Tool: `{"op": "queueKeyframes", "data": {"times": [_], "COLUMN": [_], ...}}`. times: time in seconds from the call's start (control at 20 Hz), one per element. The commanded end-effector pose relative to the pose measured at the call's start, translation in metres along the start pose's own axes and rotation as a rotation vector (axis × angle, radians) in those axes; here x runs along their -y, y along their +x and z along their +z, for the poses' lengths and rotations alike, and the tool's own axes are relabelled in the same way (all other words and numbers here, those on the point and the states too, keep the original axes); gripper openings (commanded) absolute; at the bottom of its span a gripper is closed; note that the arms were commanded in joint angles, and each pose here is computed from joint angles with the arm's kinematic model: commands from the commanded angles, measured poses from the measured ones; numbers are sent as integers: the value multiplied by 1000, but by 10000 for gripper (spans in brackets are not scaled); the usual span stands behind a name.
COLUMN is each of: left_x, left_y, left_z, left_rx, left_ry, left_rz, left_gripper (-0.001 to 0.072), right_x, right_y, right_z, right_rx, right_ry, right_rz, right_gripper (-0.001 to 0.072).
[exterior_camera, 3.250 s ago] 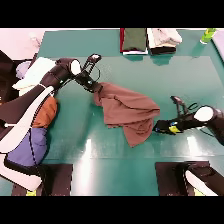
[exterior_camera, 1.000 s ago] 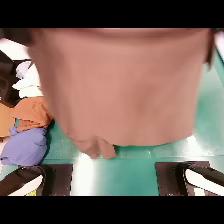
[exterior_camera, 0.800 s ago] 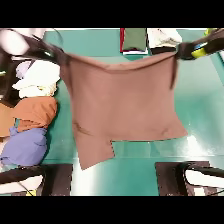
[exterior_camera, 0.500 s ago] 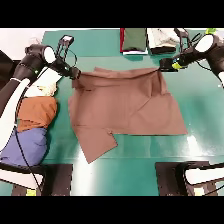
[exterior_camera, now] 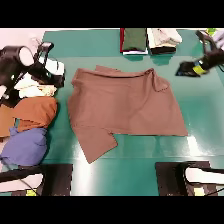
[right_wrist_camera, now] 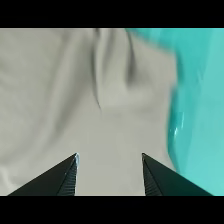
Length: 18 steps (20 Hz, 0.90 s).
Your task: Fold the shirts.
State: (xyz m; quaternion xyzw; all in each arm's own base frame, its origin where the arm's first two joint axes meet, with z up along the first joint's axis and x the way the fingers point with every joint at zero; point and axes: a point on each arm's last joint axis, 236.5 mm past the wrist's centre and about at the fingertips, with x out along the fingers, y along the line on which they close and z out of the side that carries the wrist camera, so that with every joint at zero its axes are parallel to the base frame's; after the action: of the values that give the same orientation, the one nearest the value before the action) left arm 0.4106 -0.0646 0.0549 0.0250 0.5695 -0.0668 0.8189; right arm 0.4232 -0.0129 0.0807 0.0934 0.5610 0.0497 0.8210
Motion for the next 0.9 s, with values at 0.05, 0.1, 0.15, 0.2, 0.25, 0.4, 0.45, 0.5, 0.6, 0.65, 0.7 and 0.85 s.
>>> {"op": "queueKeyframes", "data": {"times": [0.05, 0.1, 0.15, 0.2, 0.25, 0.4, 0.45, 0.5, 0.6, 0.65, 0.7, 0.85], "left_x": [4, 8, 13, 18, 24, 30, 30, 30, 30, 30, 30, 31], "left_y": [9, 15, 20, 26, 32, 40, 40, 40, 40, 40, 40, 39], "left_z": [-93, -107, -119, -128, -135, -143, -143, -143, -143, -144, -145, -148], "left_rx": [-107, -115, -121, -128, -147, -159, -157, -158, -159, -162, -166, -181], "left_ry": [-111, -129, -151, -166, -181, -203, -202, -202, -202, -201, -201, -200], "left_rz": [-28, -43, -65, -86, -107, -134, -134, -134, -134, -134, -134, -135], "left_gripper": [497, 497, 497, 497, 497, 497, 497, 497, 497, 498, 497, 497], "right_x": [67, 77, 82, 84, 85, 79, 76, 72, 68, 65, 65, 66], "right_y": [4, 8, 15, 23, 29, 48, 53, 57, 60, 61, 61, 61], "right_z": [-132, -161, -189, -211, -228, -251, -254, -253, -252, -251, -251, -253], "right_rx": [-220, -267, -311, -348, -375, -414, -416, -414, -412, -410, -410, -419], "right_ry": [164, 203, 246, 281, 300, 296, 277, 257, 235, 229, 223, 222], "right_rz": [-109, -126, -126, -120, -116, -108, -108, -107, -107, -108, -109, -113], "right_gripper": [593, 606, 605, 595, 594, 575, 574, 573, 554, 554, 553, 551]}}
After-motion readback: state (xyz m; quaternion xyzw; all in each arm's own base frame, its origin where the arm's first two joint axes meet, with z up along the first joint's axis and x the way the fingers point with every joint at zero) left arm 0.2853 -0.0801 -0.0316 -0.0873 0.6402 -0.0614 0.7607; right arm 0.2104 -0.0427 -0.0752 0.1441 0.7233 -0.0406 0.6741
